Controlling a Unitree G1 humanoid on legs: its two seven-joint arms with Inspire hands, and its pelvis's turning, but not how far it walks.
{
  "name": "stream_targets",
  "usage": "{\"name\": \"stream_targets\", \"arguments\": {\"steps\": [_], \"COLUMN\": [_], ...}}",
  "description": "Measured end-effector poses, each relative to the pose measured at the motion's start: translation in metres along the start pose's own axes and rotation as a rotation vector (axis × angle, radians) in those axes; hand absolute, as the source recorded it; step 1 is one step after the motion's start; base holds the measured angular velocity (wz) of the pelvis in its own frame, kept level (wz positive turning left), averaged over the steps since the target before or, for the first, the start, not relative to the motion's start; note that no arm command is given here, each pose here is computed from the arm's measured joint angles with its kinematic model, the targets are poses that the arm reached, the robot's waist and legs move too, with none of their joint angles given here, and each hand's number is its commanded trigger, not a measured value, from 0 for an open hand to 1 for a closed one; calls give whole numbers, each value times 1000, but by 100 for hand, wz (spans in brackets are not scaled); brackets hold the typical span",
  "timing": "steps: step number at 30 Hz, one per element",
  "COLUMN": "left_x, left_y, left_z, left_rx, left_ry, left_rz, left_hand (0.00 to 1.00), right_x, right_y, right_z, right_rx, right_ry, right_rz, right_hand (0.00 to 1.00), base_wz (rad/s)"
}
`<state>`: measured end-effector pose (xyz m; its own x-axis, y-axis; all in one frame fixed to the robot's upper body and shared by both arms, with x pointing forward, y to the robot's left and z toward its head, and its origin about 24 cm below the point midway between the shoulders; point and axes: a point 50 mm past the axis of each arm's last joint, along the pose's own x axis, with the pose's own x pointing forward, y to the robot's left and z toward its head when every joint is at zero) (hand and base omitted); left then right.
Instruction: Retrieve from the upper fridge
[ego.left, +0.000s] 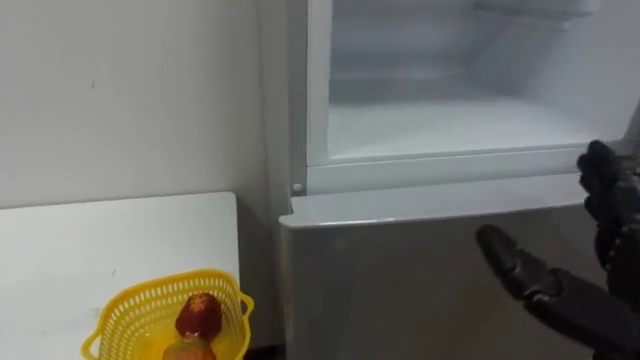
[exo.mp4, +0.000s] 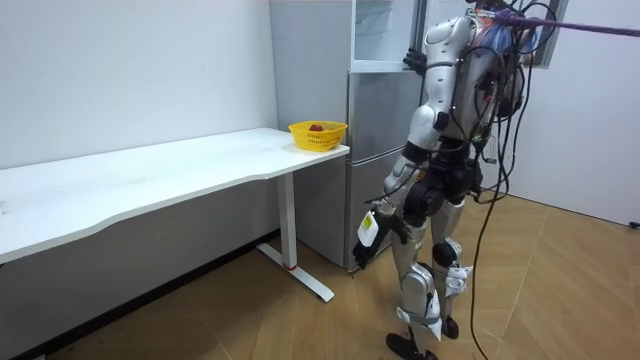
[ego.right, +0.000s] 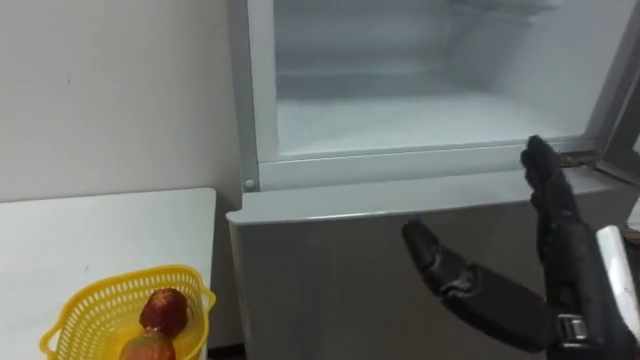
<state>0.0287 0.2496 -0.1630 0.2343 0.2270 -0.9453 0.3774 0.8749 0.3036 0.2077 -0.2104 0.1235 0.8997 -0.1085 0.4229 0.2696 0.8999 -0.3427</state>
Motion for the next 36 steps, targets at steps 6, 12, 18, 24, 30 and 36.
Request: {"name": "stream_targets", "arguments": {"steps": [6,12,18,24,30,36], "left_x": [1,2,2,1,1,0], "left_y": [0,-2,-1,-3,-3,-4], "left_z": [7,13,12,8,7,2], "left_rx": [18,45,45,45,44,40], "left_ry": [-23,-42,-38,-30,-27,-12], "left_rz": [-9,-19,-32,-51,-51,-53], "left_hand": [0,0,0,0,0,0], "right_x": [-10,-37,-44,-48,-82,-159], "right_y": [18,31,34,35,35,21], "right_z": [-9,-37,-40,-41,-70,-123], "right_rx": [-109,-206,-254,-256,-280,-331], "right_ry": [14,135,148,152,337,725], "right_rz": [106,212,250,257,348,440], "right_hand": [0,0,0,0,0,0], "base_wz": [-1,0,-1,0,3,2]}}
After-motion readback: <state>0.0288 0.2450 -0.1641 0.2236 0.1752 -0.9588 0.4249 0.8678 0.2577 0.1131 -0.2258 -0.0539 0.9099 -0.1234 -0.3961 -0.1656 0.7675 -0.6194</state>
